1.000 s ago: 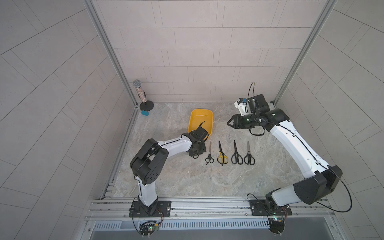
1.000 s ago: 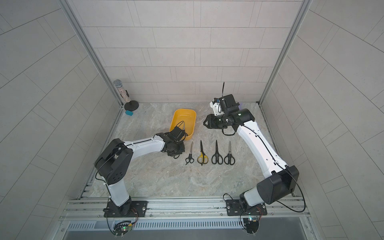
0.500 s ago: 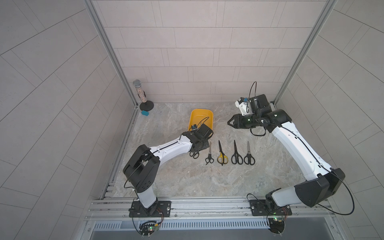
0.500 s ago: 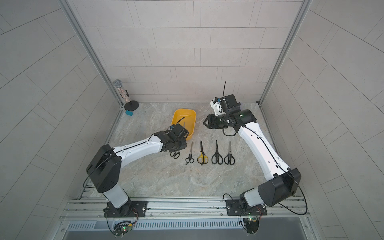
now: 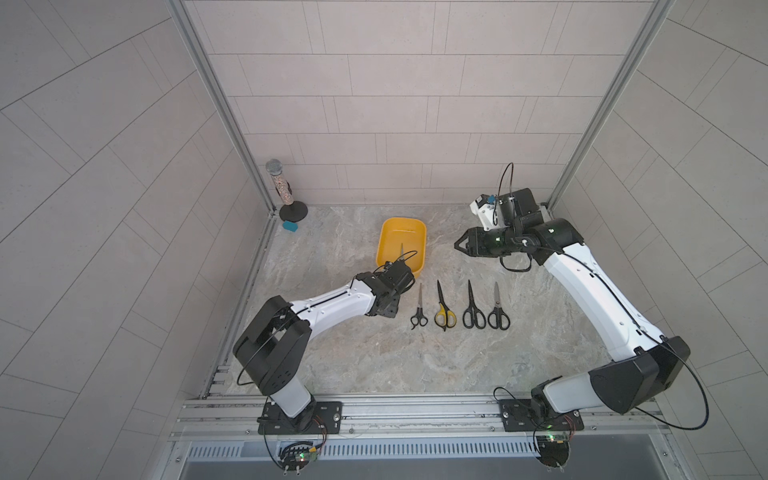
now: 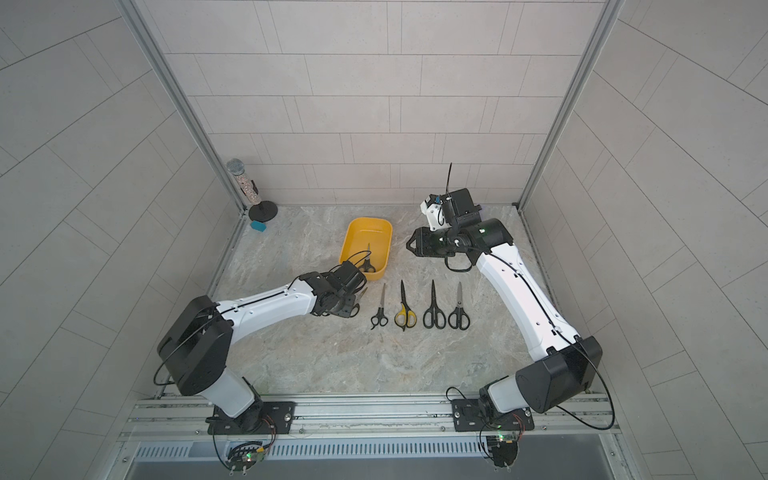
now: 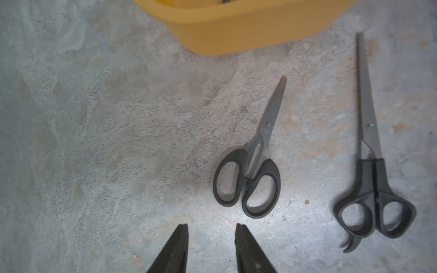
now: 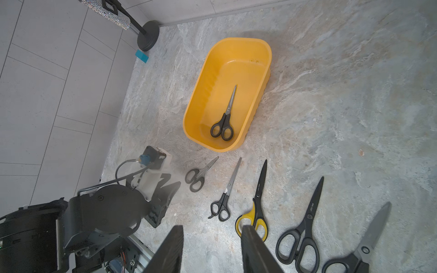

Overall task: Take the scissors out of the storage box
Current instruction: Adjust the scissors at the center of the board.

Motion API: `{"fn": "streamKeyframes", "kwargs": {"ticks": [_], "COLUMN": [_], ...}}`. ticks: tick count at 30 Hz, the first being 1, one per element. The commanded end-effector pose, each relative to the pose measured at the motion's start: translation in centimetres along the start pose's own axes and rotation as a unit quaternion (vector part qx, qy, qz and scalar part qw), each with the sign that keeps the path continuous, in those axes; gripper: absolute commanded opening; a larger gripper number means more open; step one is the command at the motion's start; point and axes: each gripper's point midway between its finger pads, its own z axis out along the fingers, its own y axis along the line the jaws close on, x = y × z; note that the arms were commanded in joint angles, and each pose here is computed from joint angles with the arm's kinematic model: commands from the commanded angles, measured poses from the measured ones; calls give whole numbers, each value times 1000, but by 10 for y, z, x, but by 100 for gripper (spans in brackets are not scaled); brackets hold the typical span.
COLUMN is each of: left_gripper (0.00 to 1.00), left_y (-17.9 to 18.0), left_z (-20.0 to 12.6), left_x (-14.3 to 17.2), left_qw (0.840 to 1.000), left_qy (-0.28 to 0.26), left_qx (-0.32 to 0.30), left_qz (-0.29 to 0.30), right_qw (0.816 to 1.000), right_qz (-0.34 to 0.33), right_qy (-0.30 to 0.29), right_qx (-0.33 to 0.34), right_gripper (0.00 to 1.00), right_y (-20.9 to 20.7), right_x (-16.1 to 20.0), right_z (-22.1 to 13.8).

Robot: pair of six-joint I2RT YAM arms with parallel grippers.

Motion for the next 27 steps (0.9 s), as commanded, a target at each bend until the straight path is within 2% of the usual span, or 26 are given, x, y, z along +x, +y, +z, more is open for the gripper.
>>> {"fn": "streamKeyframes", "kwargs": {"ticks": [1, 14, 20, 27], "left_gripper": [40, 38, 38, 36], "left_y": [-9, -25, -23, -26], "left_z": [8, 32, 40, 51], "left_x": [-1, 0, 1, 12], "left_qw": [999, 998, 997, 995], "left_qy": [5, 30, 40, 64], "left_qx": [17, 29, 15, 20], "left_qz": [31, 52, 65, 68], "right_qw": [1000, 1000, 1000, 1000], "right_qz": [-3, -1, -1, -1], "right_qy": [-15, -11, -9, -10], "right_qx": [-7, -2, 1, 0], "right_gripper": [45, 45, 45, 45], "right_y": [6, 3, 2, 2], "right_x": [-8, -7, -6, -6], "right_z": [-8, -5, -4, -5]}}
